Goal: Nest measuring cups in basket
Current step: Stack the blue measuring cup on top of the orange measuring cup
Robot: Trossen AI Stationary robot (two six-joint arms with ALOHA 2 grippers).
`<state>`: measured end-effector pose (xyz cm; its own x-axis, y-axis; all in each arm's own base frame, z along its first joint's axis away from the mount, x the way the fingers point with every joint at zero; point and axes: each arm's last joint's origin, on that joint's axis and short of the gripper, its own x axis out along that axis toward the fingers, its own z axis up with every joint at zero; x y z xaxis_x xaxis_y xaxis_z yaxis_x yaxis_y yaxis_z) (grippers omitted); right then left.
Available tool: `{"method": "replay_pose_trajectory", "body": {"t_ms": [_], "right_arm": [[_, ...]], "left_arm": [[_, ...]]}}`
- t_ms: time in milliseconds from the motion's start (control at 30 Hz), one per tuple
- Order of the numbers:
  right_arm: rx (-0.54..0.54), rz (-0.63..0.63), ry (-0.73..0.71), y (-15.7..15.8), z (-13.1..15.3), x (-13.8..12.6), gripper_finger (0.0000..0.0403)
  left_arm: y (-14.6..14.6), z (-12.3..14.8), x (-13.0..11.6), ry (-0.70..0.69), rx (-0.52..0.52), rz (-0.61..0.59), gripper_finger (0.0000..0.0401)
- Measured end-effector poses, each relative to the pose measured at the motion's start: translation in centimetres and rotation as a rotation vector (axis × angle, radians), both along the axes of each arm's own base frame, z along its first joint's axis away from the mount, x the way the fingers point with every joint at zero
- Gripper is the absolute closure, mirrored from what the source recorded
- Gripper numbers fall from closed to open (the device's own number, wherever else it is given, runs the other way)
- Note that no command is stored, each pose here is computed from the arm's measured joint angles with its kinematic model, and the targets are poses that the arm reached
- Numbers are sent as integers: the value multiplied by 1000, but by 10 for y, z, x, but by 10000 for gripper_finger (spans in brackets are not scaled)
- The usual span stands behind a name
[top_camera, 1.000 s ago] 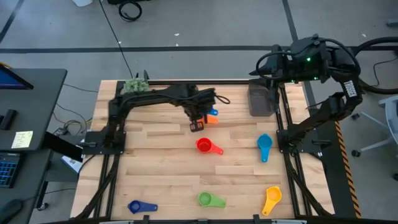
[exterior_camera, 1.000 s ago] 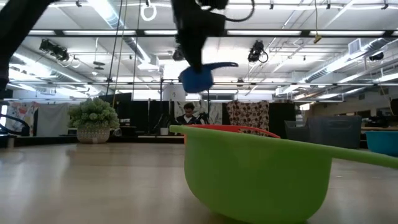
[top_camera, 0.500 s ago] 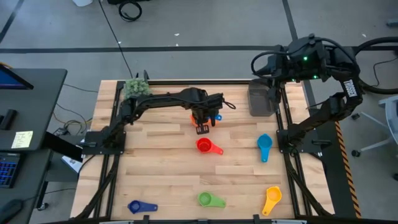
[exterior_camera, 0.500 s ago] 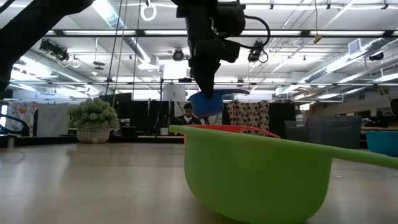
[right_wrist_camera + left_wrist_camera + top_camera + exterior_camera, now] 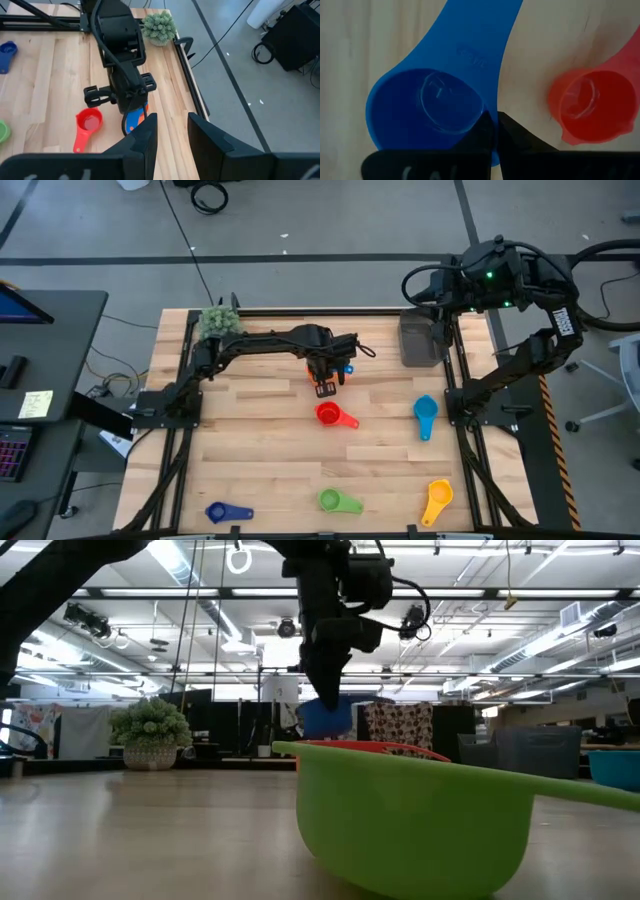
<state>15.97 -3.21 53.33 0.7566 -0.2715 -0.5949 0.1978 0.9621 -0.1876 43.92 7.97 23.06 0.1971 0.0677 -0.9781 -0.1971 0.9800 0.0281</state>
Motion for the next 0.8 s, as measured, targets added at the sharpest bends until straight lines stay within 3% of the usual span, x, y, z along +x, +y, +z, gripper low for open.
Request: {"method": "replay_pose_trajectory", "body": {"t_ms": [467, 600, 800], "right_arm": [[0, 0, 0, 0, 0, 0, 291], [0, 0, -1, 0, 0, 0, 291], [0, 0, -1, 0, 0, 0, 291]], "left_arm": [[-1, -41, -6, 37, -8, 6, 390], [-1, -43, -6, 28, -4, 1, 390], [-1, -42, -5, 20, 1, 1, 340]]}}
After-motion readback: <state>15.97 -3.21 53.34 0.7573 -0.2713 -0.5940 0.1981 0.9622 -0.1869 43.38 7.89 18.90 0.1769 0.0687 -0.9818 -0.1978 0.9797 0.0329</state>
